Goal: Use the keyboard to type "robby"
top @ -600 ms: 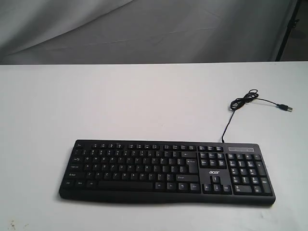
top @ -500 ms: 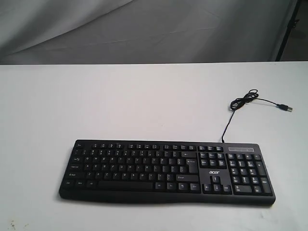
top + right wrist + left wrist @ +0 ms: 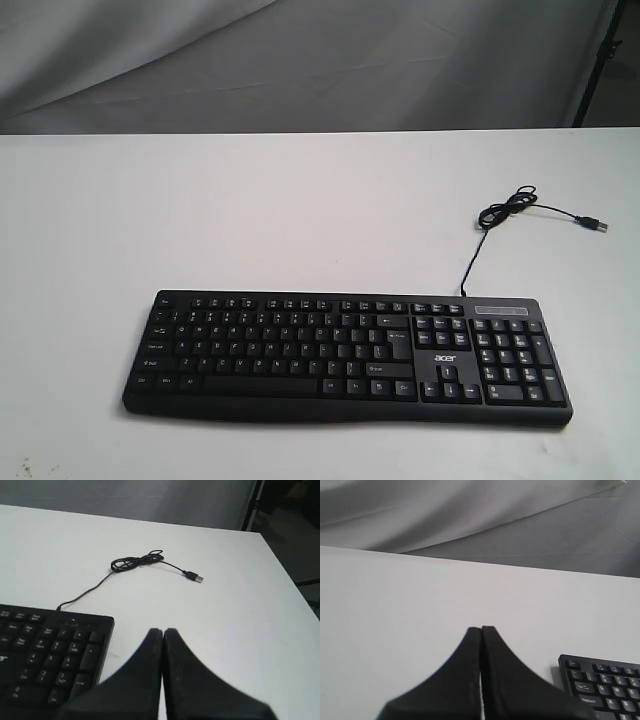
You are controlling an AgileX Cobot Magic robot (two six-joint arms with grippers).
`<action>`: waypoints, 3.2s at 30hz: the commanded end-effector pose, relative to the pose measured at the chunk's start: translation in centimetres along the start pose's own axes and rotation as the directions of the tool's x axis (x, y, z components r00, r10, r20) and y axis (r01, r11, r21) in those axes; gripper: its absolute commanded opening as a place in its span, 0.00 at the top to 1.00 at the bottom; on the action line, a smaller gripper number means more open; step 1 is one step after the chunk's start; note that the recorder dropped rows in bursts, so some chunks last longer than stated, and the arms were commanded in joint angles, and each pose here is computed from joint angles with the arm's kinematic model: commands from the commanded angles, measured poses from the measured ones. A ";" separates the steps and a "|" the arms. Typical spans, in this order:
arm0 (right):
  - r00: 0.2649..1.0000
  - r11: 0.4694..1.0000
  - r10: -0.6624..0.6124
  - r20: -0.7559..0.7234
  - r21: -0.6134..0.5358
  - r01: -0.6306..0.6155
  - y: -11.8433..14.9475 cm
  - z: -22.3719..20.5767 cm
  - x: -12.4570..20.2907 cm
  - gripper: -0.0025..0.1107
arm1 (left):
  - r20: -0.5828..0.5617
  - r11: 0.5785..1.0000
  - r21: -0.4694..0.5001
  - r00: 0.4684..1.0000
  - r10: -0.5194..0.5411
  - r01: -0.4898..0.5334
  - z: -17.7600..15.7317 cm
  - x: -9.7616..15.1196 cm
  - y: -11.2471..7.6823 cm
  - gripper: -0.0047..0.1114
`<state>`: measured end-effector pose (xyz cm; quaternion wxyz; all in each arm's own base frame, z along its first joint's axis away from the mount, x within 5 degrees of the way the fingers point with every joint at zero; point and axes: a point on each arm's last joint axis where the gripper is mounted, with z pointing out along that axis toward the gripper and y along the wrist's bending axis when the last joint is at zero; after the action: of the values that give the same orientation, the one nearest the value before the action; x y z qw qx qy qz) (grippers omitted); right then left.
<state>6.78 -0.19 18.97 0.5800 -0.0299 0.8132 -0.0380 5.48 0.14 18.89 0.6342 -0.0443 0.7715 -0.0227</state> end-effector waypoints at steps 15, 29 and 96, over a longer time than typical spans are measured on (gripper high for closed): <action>0.991 0.998 0.062 0.115 -0.012 -0.061 -1.4 -1.2 -14.7 0.98 | 0.001 1.000 0.006 1.000 -0.013 0.013 0.0 0.1 0.0 0.96; 0.966 0.975 0.098 -0.241 -0.171 -0.142 1.1 3.8 -14.4 0.98 | 0.001 1.000 0.006 1.000 -0.013 0.013 0.0 0.1 0.0 0.96; 0.800 0.503 -0.586 -0.132 -0.833 0.230 31.8 21.9 -4.5 0.98 | 0.001 1.000 0.006 1.000 -0.013 0.013 0.0 0.1 0.0 0.96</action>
<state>28.69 31.10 12.87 0.2938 -0.4677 0.8147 0.1768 5.48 0.14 18.89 0.6342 -0.0443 0.7715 -0.0227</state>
